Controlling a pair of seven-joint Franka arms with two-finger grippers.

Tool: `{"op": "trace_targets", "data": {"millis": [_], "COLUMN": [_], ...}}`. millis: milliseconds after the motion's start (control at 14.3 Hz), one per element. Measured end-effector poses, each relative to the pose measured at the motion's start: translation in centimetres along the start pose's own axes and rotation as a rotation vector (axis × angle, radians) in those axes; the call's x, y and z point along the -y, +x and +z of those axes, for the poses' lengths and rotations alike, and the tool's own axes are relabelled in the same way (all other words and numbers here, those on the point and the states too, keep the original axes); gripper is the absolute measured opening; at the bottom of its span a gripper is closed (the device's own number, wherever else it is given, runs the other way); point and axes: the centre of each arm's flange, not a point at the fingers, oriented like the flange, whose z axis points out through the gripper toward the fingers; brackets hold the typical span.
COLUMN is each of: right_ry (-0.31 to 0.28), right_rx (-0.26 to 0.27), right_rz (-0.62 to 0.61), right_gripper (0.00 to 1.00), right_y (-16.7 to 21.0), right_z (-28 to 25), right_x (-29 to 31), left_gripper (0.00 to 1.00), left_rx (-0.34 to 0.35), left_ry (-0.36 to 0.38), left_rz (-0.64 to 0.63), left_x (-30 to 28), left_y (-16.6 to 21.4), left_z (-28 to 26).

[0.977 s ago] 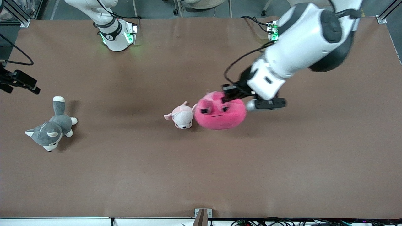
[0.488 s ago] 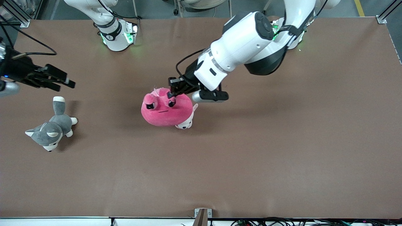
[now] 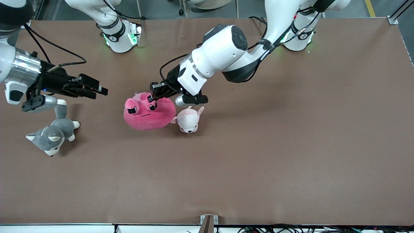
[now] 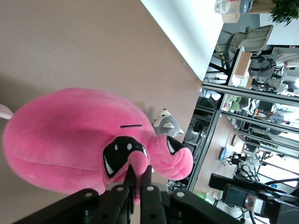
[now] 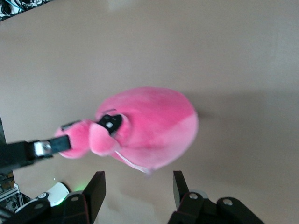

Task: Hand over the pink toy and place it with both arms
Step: 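Carry the pink plush toward the right gripper while the right gripper reaches, then grasp the pink plush with the right gripper beside the left gripper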

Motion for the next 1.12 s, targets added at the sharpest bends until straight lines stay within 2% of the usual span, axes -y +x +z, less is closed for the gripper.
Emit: {"op": "trace_targets", "data": {"millis": [279, 1116], "right_ry": [0.031, 0.02], "right_rx": [0.027, 0.092], "right_rz": [0.018, 0.005], "right_gripper": [0.67, 0.67], "right_y": [1.5, 2.3], "right_z": [2.6, 7.0], "right_x": [-0.1, 0.9], "left_gripper": [0.07, 0.07], "left_rx": [-0.003, 0.012], "left_ry": [-0.014, -0.016], "left_rz": [-0.008, 0.001], "left_x": [0.0, -0.3], "left_y": [-0.1, -1.5], "left_z": [0.5, 0.9]}}
